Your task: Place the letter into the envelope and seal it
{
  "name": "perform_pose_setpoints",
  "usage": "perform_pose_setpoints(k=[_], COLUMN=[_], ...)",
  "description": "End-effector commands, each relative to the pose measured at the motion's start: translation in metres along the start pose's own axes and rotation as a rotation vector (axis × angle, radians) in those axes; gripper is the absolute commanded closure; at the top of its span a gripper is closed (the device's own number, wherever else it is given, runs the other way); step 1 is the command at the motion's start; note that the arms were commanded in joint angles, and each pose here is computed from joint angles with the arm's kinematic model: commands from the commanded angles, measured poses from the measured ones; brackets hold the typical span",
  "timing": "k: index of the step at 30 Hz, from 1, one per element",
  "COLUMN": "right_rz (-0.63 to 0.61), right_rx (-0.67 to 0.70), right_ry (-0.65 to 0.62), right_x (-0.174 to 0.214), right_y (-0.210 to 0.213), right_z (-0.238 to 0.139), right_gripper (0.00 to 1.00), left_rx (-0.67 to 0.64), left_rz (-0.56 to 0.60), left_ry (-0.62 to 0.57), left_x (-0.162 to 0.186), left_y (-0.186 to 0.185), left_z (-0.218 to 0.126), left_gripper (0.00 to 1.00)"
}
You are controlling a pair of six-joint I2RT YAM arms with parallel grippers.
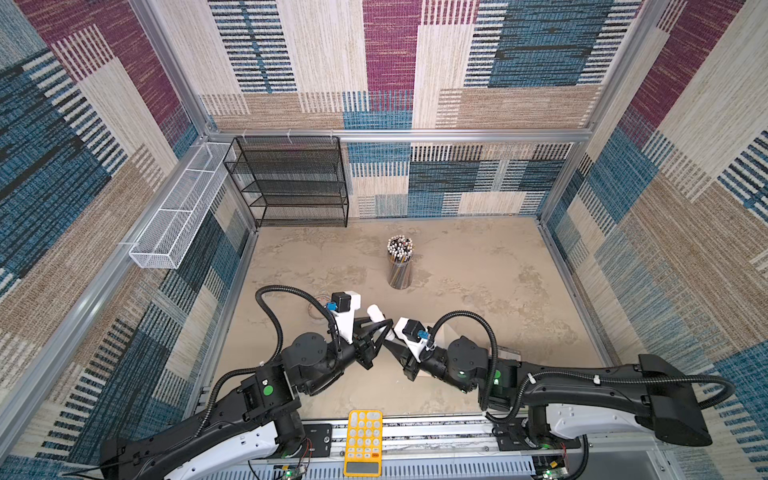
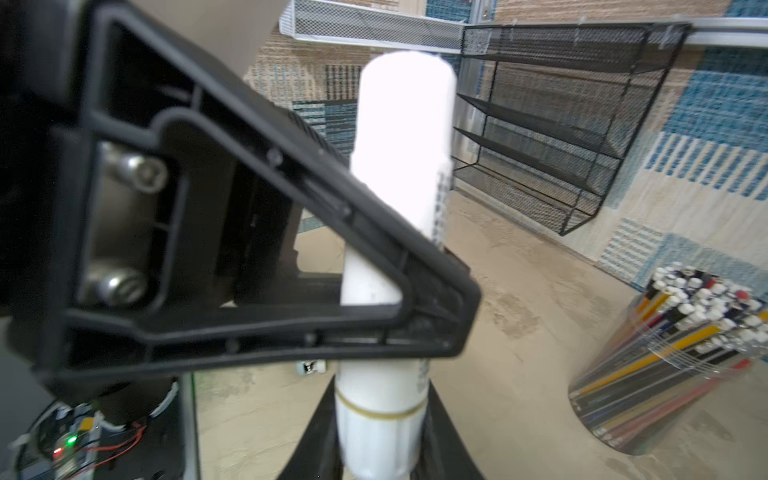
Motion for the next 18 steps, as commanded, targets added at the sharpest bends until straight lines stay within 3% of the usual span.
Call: perform_pose_setpoints(k=[1, 8, 13, 18], right_rz=[0.072, 0.114, 0.154, 0.156], right_rx=[-0.219, -0.539, -0.631, -0.615], right_ry=[-0.128, -0.097, -0.103, -0.089], right_x=[-0.032, -0.028, -0.024, -0.022], right_y=[0.023, 0.053, 0.054, 0.048], right_z=[-0.015, -0.044, -0.059, -0.061], right_gripper=[0.86, 0.85, 0.86, 0.84], left_rx=[0.085, 0.232, 0.268, 0.274], left_rz=[0.045, 0.047, 0.054, 0.059], left_ry=[0.205, 0.290, 0.298, 0.293], left_x=[0.038, 0.051, 0.053, 0.051], left_y=[-0.001, -0.017, -0.021, -0.023], left_z=[-0.008, -0.020, -0.023, -0.022], left_gripper=[1.00, 1.00, 1.00, 1.00])
Point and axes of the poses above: each gripper's point midway between its finger pads, its own z axis out along the fingers, its own y axis along the line the jaws close on, x = y × z, the point moved 4 cm from there along -z, back along the fingers, and after that the axes turned 8 degrees about -z, right-handed, at the moved point
